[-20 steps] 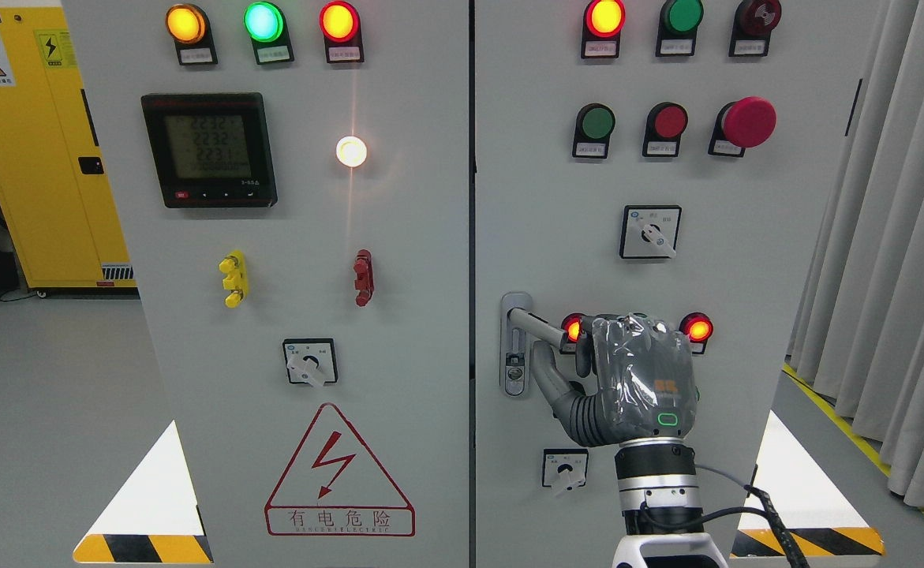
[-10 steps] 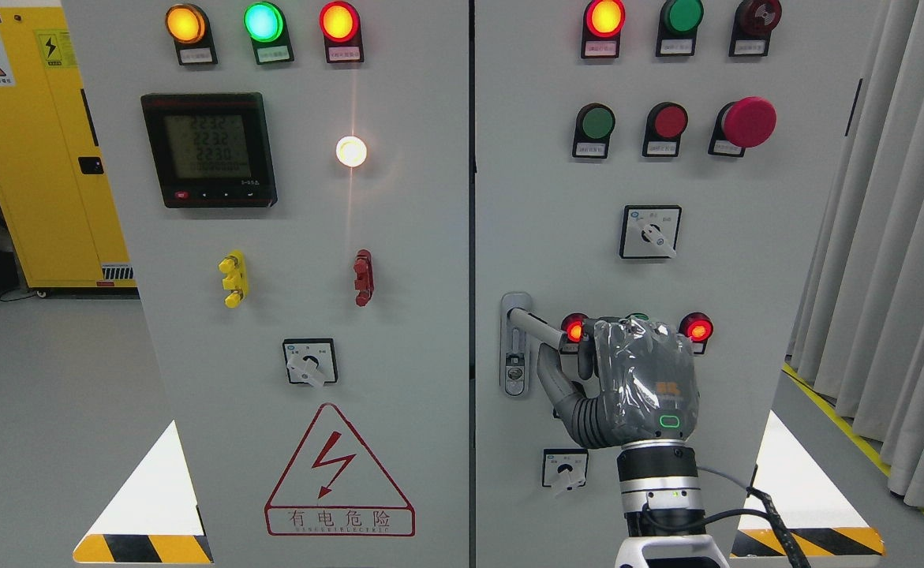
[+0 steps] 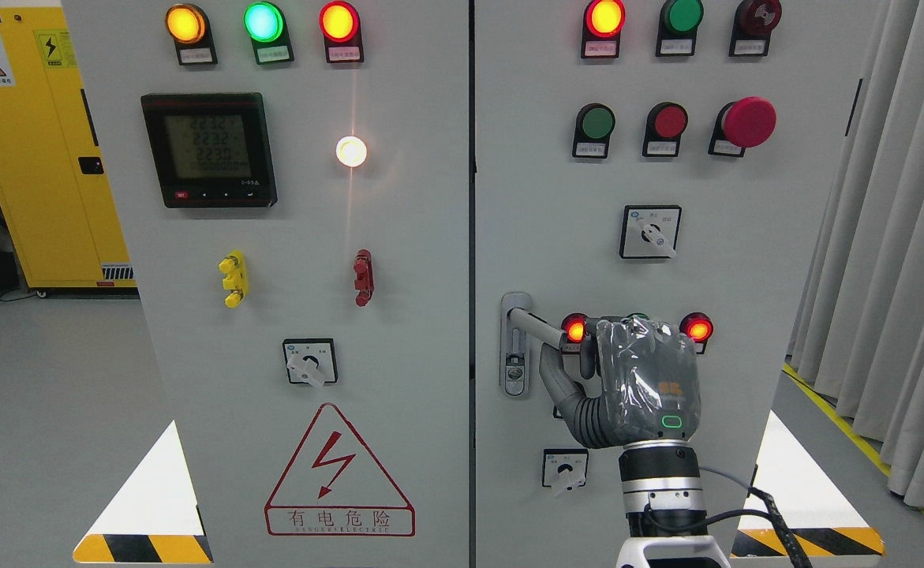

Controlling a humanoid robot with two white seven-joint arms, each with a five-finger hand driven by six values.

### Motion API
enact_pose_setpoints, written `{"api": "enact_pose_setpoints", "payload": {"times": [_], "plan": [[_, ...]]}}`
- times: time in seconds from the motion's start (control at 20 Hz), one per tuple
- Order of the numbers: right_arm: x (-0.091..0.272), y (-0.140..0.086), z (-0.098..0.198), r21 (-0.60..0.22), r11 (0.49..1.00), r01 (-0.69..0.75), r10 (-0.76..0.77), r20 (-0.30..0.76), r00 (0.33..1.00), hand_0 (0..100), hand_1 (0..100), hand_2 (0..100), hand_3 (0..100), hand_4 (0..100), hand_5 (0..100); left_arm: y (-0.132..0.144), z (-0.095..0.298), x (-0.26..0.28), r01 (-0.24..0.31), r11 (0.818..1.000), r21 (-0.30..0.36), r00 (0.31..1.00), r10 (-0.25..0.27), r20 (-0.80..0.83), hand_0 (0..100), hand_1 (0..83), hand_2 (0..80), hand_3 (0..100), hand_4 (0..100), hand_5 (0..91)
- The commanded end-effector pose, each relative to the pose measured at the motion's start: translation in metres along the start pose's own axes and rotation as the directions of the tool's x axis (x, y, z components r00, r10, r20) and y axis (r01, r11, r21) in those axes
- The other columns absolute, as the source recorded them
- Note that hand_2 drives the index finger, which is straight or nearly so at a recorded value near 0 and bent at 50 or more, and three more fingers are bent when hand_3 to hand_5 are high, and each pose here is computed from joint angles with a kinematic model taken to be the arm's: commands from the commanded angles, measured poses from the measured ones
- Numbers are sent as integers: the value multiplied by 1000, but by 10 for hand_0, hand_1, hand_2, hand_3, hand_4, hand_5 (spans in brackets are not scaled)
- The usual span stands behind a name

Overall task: Release door handle
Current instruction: 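Open the right hand and pull it down away from the handle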

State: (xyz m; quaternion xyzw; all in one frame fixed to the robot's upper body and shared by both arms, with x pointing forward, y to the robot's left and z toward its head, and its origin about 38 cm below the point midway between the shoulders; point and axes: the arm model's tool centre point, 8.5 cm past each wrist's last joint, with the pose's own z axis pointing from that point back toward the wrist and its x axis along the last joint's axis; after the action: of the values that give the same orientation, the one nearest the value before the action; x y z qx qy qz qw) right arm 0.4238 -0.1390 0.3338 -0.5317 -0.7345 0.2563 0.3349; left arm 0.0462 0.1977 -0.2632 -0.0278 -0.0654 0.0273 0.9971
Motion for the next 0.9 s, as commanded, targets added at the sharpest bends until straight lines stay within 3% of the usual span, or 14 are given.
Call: {"api": "enact_pose_setpoints", "payload": {"times": [0.0,0.6,0.75,0.8,0.85], "plan": [[-1,-2,4,-4,1000,2,-2,1,1000,539,537,923,1000,1000,1000,0,0,0,1,1000,0,1000,-1,1,120,556,0,0,0,0],[-14,-6,31,-2,1000,-2,2,-2,1000,577,516,917,1000,1000,1000,0,0,0,1,1000,0,1000,-1,1,120,556,0,0,0,0],[-31,-12,42,-12,1000,26,-27,-9,1000,616,485,875,1000,998,1000,0,0,0,0,1000,0,1000,0,1,120,556,0,0,0,0],[-40,-14,47,-19,1000,19,-19,-16,1000,629,459,785,1000,958,952,0,0,0,0,1000,0,1000,0,1,120,556,0,0,0,0],[-48,-13,53,-10,1000,10,-10,-14,1000,634,454,772,1000,944,932,0,0,0,0,1000,0,1000,0,1,120,556,0,0,0,0]]}}
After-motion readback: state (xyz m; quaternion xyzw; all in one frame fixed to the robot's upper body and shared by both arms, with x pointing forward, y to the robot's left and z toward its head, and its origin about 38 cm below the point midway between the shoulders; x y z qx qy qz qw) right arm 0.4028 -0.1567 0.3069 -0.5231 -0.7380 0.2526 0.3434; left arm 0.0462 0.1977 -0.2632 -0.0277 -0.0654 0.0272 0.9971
